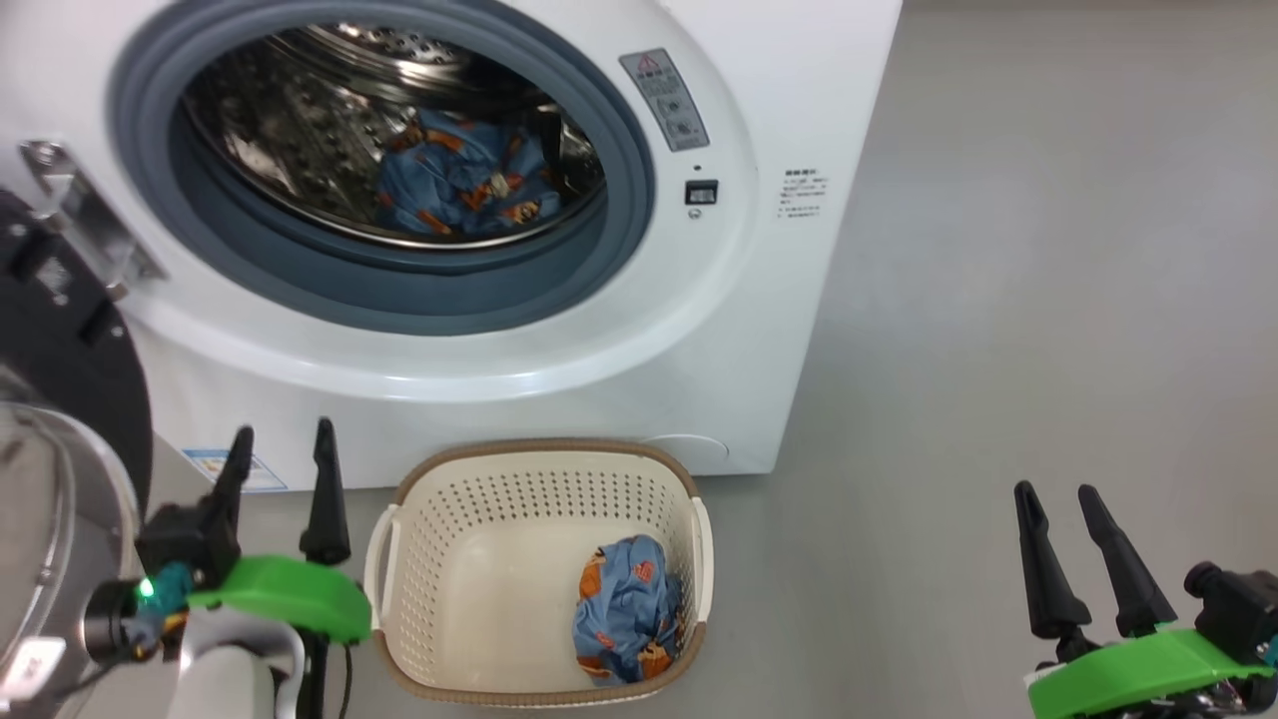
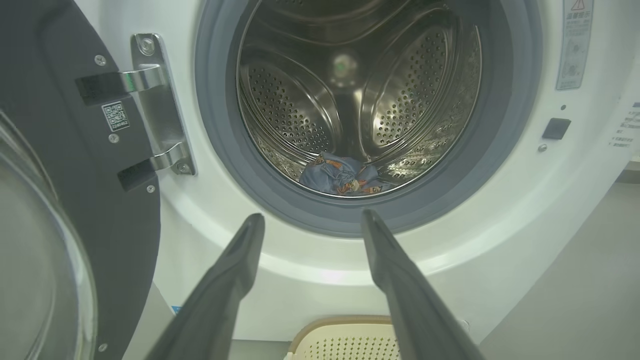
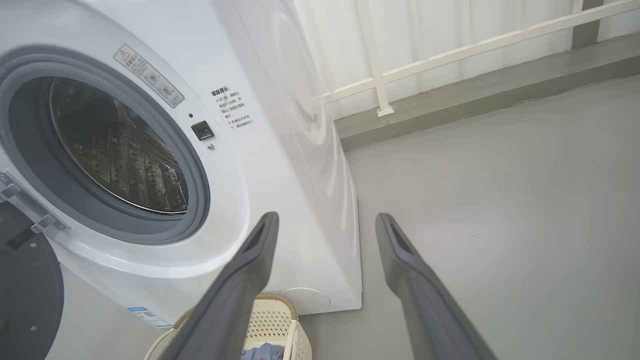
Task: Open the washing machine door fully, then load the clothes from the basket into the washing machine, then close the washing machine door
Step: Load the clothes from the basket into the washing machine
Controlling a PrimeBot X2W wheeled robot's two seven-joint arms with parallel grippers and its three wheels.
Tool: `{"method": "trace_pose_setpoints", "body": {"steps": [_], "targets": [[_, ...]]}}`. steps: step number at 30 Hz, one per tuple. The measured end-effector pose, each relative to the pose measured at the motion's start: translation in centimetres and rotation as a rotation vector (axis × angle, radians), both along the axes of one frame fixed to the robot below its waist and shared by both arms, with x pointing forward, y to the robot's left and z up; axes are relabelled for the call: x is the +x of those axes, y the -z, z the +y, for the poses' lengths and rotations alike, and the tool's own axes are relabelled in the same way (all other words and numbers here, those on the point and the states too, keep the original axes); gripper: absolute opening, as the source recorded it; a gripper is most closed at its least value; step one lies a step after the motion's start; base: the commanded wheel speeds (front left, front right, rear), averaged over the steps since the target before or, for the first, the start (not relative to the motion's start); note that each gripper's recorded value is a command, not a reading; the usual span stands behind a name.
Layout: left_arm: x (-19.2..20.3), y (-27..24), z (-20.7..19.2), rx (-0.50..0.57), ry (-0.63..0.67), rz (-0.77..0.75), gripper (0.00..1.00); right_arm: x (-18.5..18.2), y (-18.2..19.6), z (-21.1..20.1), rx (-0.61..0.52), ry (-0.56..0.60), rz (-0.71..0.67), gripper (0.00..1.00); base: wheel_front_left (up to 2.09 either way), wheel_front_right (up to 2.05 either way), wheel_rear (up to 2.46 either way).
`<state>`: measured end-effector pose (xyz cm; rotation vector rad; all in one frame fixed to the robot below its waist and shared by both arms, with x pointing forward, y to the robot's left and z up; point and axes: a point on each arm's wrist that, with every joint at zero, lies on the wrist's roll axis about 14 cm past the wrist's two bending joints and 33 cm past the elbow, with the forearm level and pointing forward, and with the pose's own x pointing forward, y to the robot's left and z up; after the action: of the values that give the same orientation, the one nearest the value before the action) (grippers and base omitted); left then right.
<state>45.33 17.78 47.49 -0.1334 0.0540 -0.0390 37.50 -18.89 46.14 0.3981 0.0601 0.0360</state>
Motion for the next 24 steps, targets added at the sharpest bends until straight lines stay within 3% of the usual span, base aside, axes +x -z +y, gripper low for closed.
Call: {"method": "trace_pose_setpoints", "body": {"steps": [11,24], "targets": [[-5.5,0.6,1.8,0.037,-0.024,0.002,1.0,-1.6,-0.3,0.6,0.004,-0.022,-0.005,1.0,0.0,0.0,0.0],[-7.9,0.7,3.1,0.042,-0.06,-0.009,1.0,-1.7,-0.3,-0.1,0.001,0.0,-0.005,1.0,0.0,0.0,0.0]]}}
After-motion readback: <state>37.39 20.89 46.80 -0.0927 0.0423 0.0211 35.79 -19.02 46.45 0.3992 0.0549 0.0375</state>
